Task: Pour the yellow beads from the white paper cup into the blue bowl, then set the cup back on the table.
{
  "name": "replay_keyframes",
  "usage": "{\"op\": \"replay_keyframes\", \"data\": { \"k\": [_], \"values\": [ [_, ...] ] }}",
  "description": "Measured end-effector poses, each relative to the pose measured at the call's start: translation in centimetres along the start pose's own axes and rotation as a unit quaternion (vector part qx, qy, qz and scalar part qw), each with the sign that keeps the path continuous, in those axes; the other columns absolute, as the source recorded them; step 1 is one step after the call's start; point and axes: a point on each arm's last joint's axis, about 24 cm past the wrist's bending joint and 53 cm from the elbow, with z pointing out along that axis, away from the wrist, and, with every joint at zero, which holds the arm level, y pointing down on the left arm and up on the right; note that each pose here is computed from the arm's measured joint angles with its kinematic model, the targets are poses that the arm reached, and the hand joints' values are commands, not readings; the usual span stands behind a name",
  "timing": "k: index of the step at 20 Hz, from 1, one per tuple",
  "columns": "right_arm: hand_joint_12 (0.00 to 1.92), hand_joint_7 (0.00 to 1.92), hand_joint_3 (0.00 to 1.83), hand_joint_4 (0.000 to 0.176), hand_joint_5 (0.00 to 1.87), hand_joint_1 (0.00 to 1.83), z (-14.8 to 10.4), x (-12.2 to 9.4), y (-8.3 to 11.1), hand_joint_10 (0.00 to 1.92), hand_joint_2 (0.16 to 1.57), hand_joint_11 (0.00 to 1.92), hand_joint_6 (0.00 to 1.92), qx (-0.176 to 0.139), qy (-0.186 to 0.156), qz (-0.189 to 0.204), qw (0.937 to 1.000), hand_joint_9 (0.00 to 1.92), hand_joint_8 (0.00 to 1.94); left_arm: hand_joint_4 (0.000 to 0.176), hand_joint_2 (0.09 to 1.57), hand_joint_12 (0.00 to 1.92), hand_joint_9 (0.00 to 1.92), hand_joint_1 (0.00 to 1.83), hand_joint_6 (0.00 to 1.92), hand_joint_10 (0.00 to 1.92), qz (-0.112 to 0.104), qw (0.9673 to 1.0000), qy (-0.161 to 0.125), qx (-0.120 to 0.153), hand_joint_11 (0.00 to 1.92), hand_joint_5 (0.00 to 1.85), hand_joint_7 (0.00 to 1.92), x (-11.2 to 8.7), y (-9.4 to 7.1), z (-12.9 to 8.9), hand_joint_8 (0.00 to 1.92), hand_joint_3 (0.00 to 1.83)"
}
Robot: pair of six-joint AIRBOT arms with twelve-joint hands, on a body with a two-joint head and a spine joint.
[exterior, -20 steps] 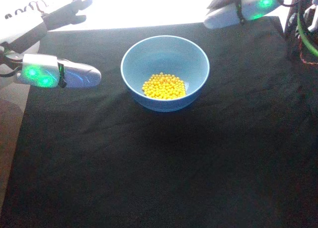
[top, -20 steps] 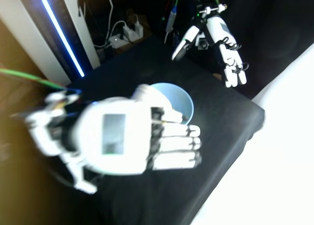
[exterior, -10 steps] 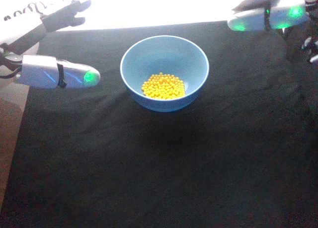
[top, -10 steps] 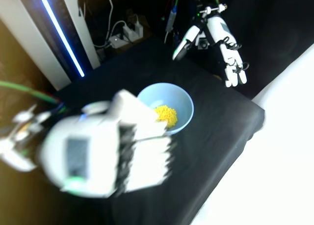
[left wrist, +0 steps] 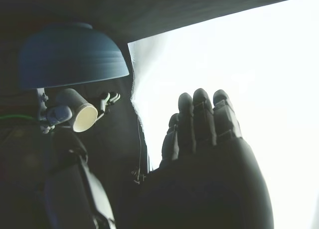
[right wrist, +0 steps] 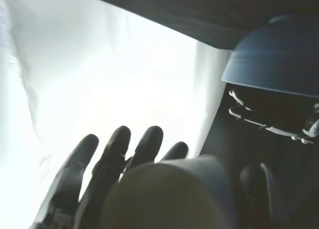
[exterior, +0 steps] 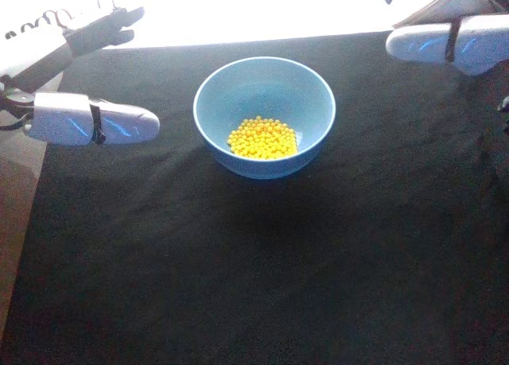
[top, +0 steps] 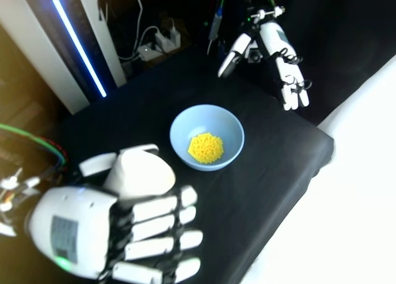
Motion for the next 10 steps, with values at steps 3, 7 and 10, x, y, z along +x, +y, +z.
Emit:
{"op": "replay_keyframes", "data": {
  "k": [3, 7, 10],
  "values": [
    [0.90, 0.44, 0.00, 0.000, 0.79, 0.08, -0.5, 0.5, -1.1, 0.00, 1.00, 0.00, 0.00, 0.011, 0.005, 0.000, 0.9999, 0.29, 0.00, 0.050, 0.79, 0.04, 0.17, 0.48, 0.00, 0.00, -0.002, 1.0000, -0.003, -0.001, 0.06, 0.04, 0.20, -0.2, 0.0, 0.0, 0.00, 0.01],
    [0.84, 0.31, 0.00, 0.043, 0.61, 0.00, -0.9, 0.4, -1.8, 0.00, 0.96, 0.00, 0.00, 0.020, 0.002, -0.004, 0.9998, 0.18, 0.00, 0.043, 0.78, 0.04, 0.17, 0.48, 0.00, 0.00, -0.004, 1.0000, -0.003, 0.000, 0.06, 0.04, 0.21, -0.2, 0.0, 0.0, 0.00, 0.00],
    [0.56, 0.31, 0.00, 0.088, 0.50, 0.00, -1.4, 0.3, -2.6, 0.00, 0.99, 0.00, 0.00, 0.030, 0.002, -0.017, 0.9994, 0.15, 0.00, 0.036, 0.80, 0.06, 0.16, 0.49, 0.00, 0.00, -0.003, 1.0000, -0.002, -0.002, 0.03, 0.05, 0.22, 0.0, 0.2, -0.1, 0.00, 0.00]
  ]
}}
